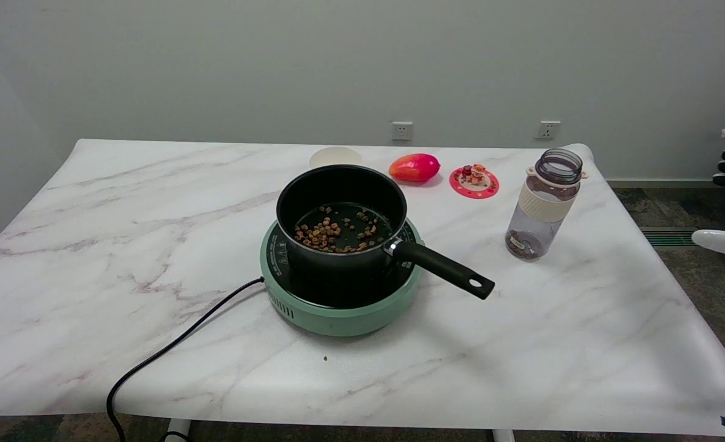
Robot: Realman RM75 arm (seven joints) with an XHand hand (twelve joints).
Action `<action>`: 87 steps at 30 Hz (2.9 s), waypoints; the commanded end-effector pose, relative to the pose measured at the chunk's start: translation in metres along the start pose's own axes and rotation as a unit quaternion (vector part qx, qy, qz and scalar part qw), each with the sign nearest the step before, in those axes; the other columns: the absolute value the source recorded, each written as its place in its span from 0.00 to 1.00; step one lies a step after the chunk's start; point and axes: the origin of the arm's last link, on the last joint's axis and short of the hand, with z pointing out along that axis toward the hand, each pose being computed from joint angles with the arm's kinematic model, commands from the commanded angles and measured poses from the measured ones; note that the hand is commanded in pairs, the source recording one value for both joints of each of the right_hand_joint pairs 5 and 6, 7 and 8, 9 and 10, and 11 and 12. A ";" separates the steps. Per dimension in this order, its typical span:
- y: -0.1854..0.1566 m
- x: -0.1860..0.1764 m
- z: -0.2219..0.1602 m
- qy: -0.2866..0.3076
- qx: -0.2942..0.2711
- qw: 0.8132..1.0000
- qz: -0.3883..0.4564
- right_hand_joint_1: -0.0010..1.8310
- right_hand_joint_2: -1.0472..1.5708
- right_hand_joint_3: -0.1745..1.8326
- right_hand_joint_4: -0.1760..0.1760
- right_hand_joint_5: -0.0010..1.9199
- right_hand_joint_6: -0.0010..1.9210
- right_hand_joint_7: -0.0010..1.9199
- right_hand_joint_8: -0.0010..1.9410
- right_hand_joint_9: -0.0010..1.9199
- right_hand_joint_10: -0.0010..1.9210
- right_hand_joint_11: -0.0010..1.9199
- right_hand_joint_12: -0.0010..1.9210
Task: Pick up the bottle.
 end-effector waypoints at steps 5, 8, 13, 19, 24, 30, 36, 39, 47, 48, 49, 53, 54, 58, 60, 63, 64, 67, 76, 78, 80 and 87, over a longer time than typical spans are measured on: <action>-0.016 -0.078 -0.001 -0.108 -0.007 0.982 0.153 0.72 0.04 0.67 0.50 0.03 0.03 0.24 0.24 0.27 0.27 0.33 0.33; -0.011 -0.087 -0.008 -0.117 -0.018 0.976 0.181 0.71 0.02 0.66 0.50 0.01 0.01 0.23 0.22 0.25 0.25 0.31 0.31; -0.004 -0.094 -0.017 -0.113 -0.032 0.973 0.198 0.69 0.02 0.65 0.50 0.00 0.00 0.22 0.22 0.24 0.24 0.30 0.30; -0.003 -0.096 -0.014 -0.109 -0.035 0.973 0.200 0.68 0.02 0.63 0.50 0.01 0.01 0.21 0.20 0.22 0.22 0.27 0.27; 0.001 -0.105 -0.019 -0.124 -0.050 0.967 0.217 0.68 0.02 0.64 0.50 0.01 0.01 0.20 0.20 0.21 0.21 0.27 0.27; 0.000 -0.120 -0.021 -0.144 -0.055 0.964 0.214 0.67 0.00 0.63 0.50 0.00 0.00 0.20 0.19 0.21 0.21 0.26 0.26; -0.006 -0.145 -0.016 -0.162 -0.048 0.960 0.222 0.66 0.00 0.64 0.50 0.00 0.00 0.19 0.19 0.20 0.20 0.26 0.26; -0.007 -0.159 -0.014 -0.166 -0.043 0.959 0.226 0.66 0.00 0.64 0.50 0.00 0.00 0.19 0.19 0.20 0.20 0.25 0.25; -0.016 -0.188 -0.006 -0.178 -0.028 0.954 0.238 0.66 0.01 0.62 0.50 0.01 0.01 0.20 0.19 0.20 0.20 0.25 0.25; -0.018 -0.191 -0.005 -0.181 -0.027 0.954 0.240 0.66 0.01 0.62 0.50 0.01 0.01 0.20 0.19 0.20 0.20 0.25 0.25; -0.018 -0.193 -0.005 -0.182 -0.026 0.953 0.240 0.66 0.01 0.61 0.50 0.01 0.01 0.20 0.19 0.20 0.20 0.25 0.25; -0.021 -0.201 -0.004 -0.186 -0.022 0.952 0.244 0.66 0.01 0.62 0.50 0.01 0.01 0.20 0.19 0.20 0.20 0.25 0.25; -0.021 -0.203 -0.005 -0.186 -0.021 0.951 0.245 0.66 0.01 0.62 0.50 0.01 0.01 0.20 0.19 0.20 0.20 0.25 0.25; -0.024 -0.210 -0.006 -0.187 -0.018 0.949 0.251 0.66 0.01 0.62 0.50 0.02 0.02 0.20 0.20 0.20 0.20 0.25 0.25; -0.025 -0.213 -0.008 -0.189 -0.016 0.949 0.253 0.66 0.01 0.62 0.50 0.02 0.02 0.20 0.20 0.20 0.20 0.25 0.25; -0.027 -0.217 -0.009 -0.192 -0.015 0.947 0.256 0.66 0.01 0.61 0.50 0.02 0.02 0.20 0.20 0.20 0.20 0.25 0.25; -0.028 -0.218 -0.009 -0.194 -0.014 0.947 0.256 0.66 0.01 0.61 0.50 0.02 0.02 0.20 0.20 0.20 0.20 0.25 0.25; -0.027 -0.220 -0.009 -0.192 -0.017 0.948 0.254 0.66 0.01 0.60 0.50 0.02 0.02 0.20 0.20 0.20 0.20 0.25 0.25; -0.034 -0.229 -0.010 -0.205 -0.007 0.942 0.266 0.67 0.02 0.57 0.50 0.02 0.02 0.21 0.20 0.21 0.21 0.25 0.25; -0.035 -0.229 -0.010 -0.206 -0.006 0.942 0.266 0.67 0.02 0.57 0.50 0.02 0.02 0.21 0.20 0.21 0.21 0.25 0.25; -0.036 -0.230 -0.010 -0.206 -0.005 0.942 0.265 0.67 0.02 0.57 0.50 0.02 0.02 0.21 0.20 0.21 0.21 0.24 0.24; -0.037 -0.230 -0.009 -0.207 -0.003 0.942 0.265 0.69 0.03 0.56 0.50 0.03 0.03 0.23 0.22 0.21 0.21 0.24 0.24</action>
